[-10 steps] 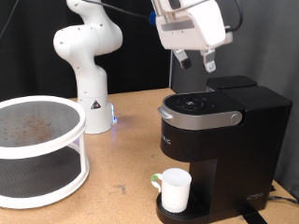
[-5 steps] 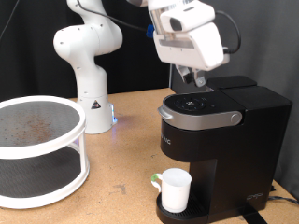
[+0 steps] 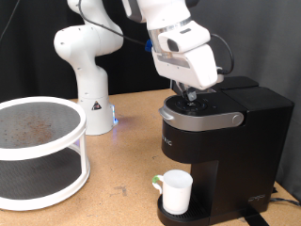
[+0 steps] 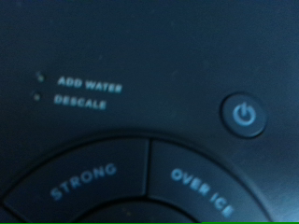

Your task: Make a cup of coffee with the keurig machine

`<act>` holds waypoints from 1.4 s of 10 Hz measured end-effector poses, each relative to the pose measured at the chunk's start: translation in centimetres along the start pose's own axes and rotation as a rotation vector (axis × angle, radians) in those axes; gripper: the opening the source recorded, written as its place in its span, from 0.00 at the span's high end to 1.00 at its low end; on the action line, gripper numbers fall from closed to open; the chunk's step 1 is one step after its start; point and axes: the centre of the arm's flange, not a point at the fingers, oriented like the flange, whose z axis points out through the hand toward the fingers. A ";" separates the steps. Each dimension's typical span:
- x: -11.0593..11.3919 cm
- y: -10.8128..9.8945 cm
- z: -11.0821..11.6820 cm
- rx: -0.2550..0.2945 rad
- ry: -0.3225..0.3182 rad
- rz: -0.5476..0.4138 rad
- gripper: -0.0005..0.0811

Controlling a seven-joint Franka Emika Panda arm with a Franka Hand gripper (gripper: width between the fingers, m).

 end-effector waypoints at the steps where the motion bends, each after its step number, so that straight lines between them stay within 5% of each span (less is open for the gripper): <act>1: -0.2 0.0 0.3 0.000 0.001 0.006 0.99; 7: -0.6 0.5 0.4 0.039 0.029 0.071 0.99; 14: -1.1 3.5 0.8 0.259 0.033 0.286 0.99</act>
